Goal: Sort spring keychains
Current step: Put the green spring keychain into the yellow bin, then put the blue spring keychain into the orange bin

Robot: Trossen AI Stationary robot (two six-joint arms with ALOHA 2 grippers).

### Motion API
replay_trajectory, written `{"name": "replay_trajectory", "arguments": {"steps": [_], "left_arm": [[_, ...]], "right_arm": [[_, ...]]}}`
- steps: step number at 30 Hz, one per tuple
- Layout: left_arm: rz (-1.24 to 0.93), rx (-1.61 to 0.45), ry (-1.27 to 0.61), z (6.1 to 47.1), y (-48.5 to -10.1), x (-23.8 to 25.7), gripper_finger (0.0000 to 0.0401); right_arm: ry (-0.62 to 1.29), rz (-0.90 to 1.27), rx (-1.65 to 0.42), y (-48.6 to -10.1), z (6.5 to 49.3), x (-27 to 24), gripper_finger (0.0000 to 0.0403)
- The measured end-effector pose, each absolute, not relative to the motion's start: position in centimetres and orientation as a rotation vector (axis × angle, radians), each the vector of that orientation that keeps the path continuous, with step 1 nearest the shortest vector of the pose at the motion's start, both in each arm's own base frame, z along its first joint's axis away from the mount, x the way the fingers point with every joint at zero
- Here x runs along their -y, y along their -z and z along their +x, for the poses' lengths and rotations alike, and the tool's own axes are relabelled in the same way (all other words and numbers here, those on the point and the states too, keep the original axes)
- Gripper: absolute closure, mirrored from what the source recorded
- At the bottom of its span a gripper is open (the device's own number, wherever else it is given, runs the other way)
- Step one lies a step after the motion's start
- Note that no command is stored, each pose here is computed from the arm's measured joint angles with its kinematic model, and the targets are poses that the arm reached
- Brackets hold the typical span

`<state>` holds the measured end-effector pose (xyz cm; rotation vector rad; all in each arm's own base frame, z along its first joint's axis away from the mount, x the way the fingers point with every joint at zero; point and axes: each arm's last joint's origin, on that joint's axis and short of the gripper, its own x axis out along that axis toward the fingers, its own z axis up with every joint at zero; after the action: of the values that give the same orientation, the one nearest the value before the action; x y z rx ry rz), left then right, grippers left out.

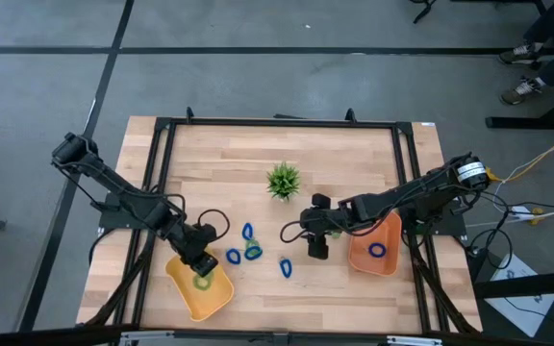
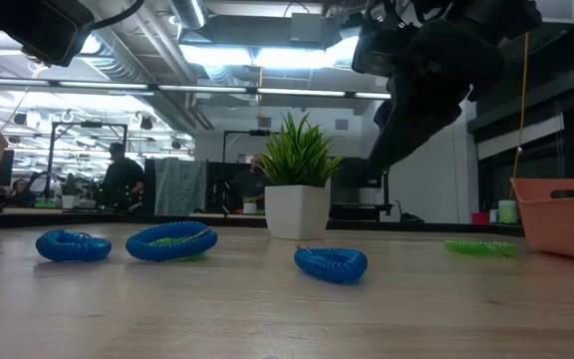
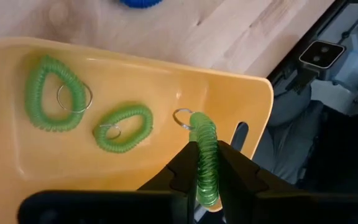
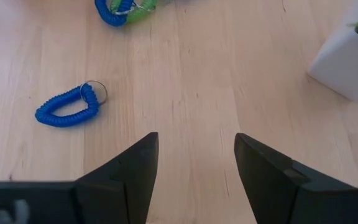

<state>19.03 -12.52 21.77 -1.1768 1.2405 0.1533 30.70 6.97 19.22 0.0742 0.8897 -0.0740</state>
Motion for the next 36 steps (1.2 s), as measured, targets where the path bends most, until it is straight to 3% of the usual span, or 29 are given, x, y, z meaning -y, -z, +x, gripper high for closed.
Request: {"name": "replay_trajectory", "arguments": {"steps": [9, 23, 36], "left_arm": [[-1.170, -1.193, -0.194, 19.12, -21.73, 12.38, 0.0343], [-1.121, -1.140, -0.208, 19.22, -21.72, 12.23, 0.0270], [-1.081, -1.138, -0.167, 19.22, -21.82, 12.23, 0.0278]], "right_arm": [[0.056, 0.053, -0.860, -19.41, 30.94, -7.02, 0.0194], [0.042, 0.027, -0.849, -19.49, 31.03, -7.04, 0.0194], [0.044, 0.032, -0.849, -19.49, 31.02, -7.04, 0.0194]]}}
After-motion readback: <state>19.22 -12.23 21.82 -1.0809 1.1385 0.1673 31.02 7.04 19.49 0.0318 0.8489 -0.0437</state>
